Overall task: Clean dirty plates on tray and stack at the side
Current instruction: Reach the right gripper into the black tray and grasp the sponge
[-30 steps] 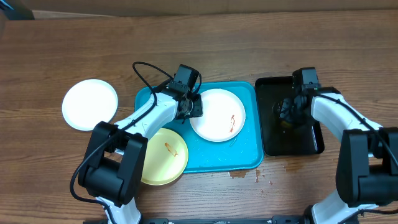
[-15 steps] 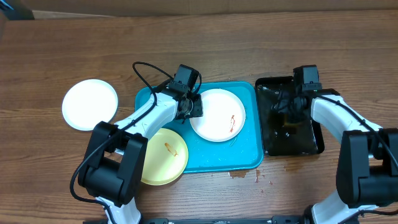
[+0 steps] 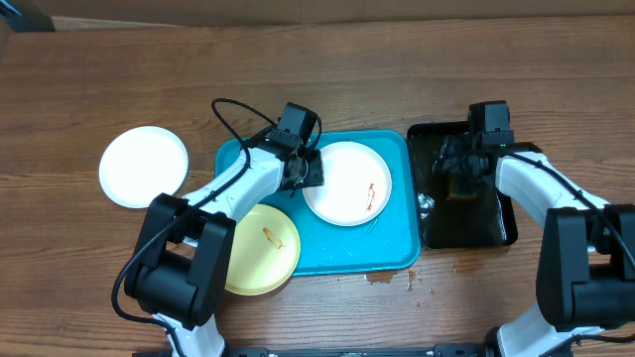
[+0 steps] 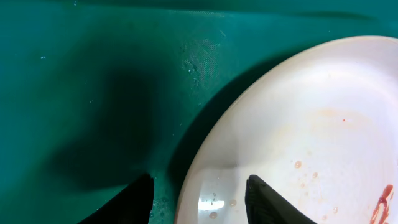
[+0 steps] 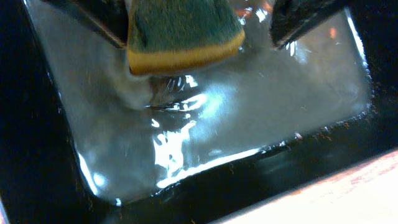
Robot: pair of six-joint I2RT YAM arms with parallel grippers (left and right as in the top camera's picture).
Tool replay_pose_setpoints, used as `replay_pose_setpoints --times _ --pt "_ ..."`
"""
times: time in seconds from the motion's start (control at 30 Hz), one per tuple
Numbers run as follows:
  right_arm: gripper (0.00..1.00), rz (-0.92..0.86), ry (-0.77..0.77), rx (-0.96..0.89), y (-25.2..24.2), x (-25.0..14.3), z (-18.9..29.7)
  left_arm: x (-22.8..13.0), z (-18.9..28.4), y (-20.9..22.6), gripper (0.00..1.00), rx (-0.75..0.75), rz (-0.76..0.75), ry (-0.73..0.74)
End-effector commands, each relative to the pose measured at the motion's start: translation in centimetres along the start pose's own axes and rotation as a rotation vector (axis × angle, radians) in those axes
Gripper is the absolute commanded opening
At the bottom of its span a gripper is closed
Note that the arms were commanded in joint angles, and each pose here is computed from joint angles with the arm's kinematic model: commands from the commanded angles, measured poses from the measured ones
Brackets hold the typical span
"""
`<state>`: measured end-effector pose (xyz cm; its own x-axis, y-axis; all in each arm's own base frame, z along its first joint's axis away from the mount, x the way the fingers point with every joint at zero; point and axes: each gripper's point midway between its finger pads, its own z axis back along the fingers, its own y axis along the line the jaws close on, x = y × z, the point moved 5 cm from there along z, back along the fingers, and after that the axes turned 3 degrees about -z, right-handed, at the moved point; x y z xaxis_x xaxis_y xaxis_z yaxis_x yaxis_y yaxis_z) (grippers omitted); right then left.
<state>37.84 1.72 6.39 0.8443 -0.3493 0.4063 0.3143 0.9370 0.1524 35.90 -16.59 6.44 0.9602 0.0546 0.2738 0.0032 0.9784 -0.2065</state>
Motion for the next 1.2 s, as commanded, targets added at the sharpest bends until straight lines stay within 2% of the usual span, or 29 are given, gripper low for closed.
replay_pose_setpoints --times 0.0,0.03,0.07,0.1,0.13,0.2,0.23,0.33,0.5,0.57,0.63,0.67,0.7,0.73,0.8,0.87,0.9,0.93,0.97,1.1,1.17 --pt "0.47 -0.003 -0.009 -0.008 -0.2 0.0 -0.2 -0.2 -0.4 -0.1 0.49 0.003 -0.006 0.008" --pt "0.29 -0.002 -0.008 -0.008 -0.2 0.0 -0.2 -0.2 -0.4 -0.1 0.49 0.003 -0.006 0.008" --pt "0.19 -0.003 -0.004 -0.010 -0.3 -0.1 -0.2 -0.2 -0.4 -0.2 0.49 0.002 -0.007 0.008" --pt "0.17 -0.003 -0.003 -0.010 -0.3 -0.1 -0.2 -0.2 -0.4 -0.2 0.50 0.002 -0.007 0.008" --pt "0.21 -0.003 -0.003 -0.010 -0.3 -0.1 -0.2 -0.2 -0.4 -0.2 0.49 0.003 -0.008 0.008" --pt "0.69 -0.003 -0.004 -0.009 -0.3 -0.1 -0.2 -0.2 -0.4 -0.2 0.49 0.002 -0.008 0.008" --pt "0.80 -0.003 -0.005 -0.008 -0.2 0.0 -0.1 -0.2 -0.4 -0.2 0.50 0.002 -0.008 0.008" --pt "0.87 -0.002 0.034 0.006 0.2 0.1 1.0 -0.2 -0.4 -0.2 0.50 0.002 -0.008 0.008" --pt "0.86 -0.008 0.160 -0.038 -0.4 -1.5 3.6 -0.2 -0.4 -0.2 0.50 0.002 -0.008 0.008" --pt "0.76 -0.007 0.217 -0.063 -0.9 -2.6 3.8 -0.3 -0.4 -0.2 0.50 0.002 -0.008 0.010" --pt "0.51 -0.006 0.244 -0.074 -1.2 -3.4 3.6 -0.3 -0.4 -0.2 0.51 0.003 -0.008 0.009" --pt "0.34 -0.006 0.252 -0.078 -1.4 -3.8 3.5 -0.3 -0.4 -0.2 0.52 0.002 -0.008 0.009" --pt "0.24 -0.006 0.260 -0.081 -1.5 -4.1 3.4 -0.3 -0.4 -0.2 0.52 0.002 -0.008 0.009" --pt "0.16 -0.006 0.265 -0.084 -1.6 -4.3 3.3 -0.3 -0.4 -0.2 0.52 0.002 -0.008 0.009" --pt "0.14 -0.005 0.270 -0.086 -1.6 -4.4 3.3 -0.3 -0.4 -0.2 0.52 0.003 -0.008 0.011" --pt "0.59 -0.006 0.268 -0.085 -1.6 -4.4 3.3 -0.3 -0.4 -0.2 0.53 0.004 -0.009 0.012" --pt "0.76 -0.005 0.266 -0.084 -1.6 -4.2 3.4 -0.3 -0.4 -0.2 0.54 0.004 -0.009 0.013" --pt "0.82 -0.002 0.260 -0.081 -1.4 -4.0 3.5 -0.3 -0.4 -0.2 0.55 0.004 -0.009 0.012" --pt "0.83 -0.002 0.249 -0.078 -1.3 -3.6 3.6 -0.3 -0.4 -0.2 0.55 0.004 -0.009 0.012" --pt "0.82 -0.006 0.195 -0.054 -0.6 -1.8 4.1 -0.3 -0.4 -0.2 0.57 0.003 -0.008 0.010" --pt "0.79 -0.003 0.161 -0.039 -0.2 -1.1 4.1 -0.2 -0.4 -0.2 0.59 0.002 -0.009 0.007"
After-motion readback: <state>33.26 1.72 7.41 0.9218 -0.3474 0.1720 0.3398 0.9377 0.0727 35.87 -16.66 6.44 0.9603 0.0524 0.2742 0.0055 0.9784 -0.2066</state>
